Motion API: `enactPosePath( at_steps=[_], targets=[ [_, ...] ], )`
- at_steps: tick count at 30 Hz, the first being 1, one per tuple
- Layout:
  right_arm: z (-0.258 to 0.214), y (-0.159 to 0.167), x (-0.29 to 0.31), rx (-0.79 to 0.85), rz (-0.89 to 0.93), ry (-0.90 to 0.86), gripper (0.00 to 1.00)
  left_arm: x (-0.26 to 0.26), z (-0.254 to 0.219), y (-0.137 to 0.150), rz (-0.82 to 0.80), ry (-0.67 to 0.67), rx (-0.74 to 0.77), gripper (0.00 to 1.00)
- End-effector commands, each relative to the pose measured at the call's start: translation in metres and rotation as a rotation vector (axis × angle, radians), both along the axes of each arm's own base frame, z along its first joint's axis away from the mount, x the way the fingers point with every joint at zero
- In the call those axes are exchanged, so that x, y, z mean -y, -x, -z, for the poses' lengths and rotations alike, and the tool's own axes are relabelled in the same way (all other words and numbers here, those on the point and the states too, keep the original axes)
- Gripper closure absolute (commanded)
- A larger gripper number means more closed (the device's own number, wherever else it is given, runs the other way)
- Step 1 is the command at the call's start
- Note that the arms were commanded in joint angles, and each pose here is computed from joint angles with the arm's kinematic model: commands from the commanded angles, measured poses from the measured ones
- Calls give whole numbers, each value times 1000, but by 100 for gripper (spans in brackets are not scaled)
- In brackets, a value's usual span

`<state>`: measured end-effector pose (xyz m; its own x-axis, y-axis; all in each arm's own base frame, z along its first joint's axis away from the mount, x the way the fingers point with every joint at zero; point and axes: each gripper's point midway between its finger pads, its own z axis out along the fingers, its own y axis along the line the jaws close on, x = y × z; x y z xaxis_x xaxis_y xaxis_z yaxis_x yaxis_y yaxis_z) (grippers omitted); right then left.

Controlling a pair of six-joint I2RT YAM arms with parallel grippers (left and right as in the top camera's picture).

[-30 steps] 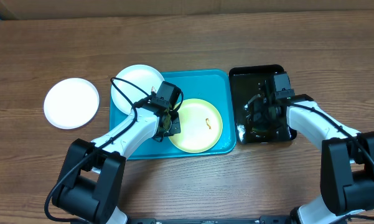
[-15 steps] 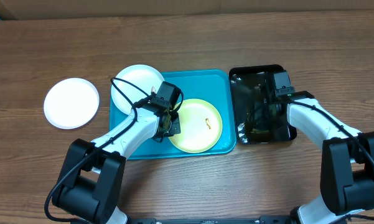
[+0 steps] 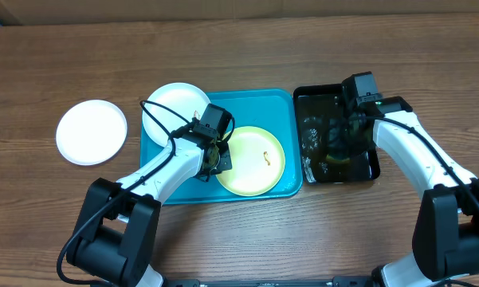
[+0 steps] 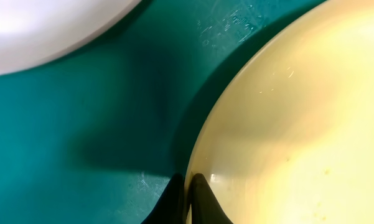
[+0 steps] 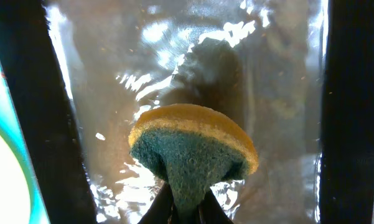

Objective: Clean dirty plates on tray and stack at the side
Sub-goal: 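Rub the held sponge in the water of the black tray, then scrub the sauce on the yellow plate with the held sponge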

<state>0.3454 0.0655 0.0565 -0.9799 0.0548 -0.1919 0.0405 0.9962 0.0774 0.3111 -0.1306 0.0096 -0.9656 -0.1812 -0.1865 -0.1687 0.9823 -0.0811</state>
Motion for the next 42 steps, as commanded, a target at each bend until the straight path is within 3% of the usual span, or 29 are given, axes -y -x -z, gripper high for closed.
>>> enactPosePath(
  at_steps=[1, 9, 15, 23, 26, 42],
  targets=[
    [-15, -8, 4, 47, 4, 16, 96, -3, 1, -1, -93, 1, -5, 96],
    [-17, -16, 3, 84, -50, 23, 96, -5, 2, 3, -224, 20, -25, 96],
    [-17, -14, 2, 77, -51, 18, 96, -6, 2, 6, -219, 10, -37, 96],
    [-21, -15, 8, 75, -31, 50, 96, -7, 2, 5, -220, 9, -32, 83],
    [-22, -15, 8, 77, -31, 51, 96, -7, 2, 4, -221, 7, -28, 96],
    [-37, -20, -6, 101, -105, -8, 96, -10, 5, 9, -222, -4, -42, 96]
  ],
)
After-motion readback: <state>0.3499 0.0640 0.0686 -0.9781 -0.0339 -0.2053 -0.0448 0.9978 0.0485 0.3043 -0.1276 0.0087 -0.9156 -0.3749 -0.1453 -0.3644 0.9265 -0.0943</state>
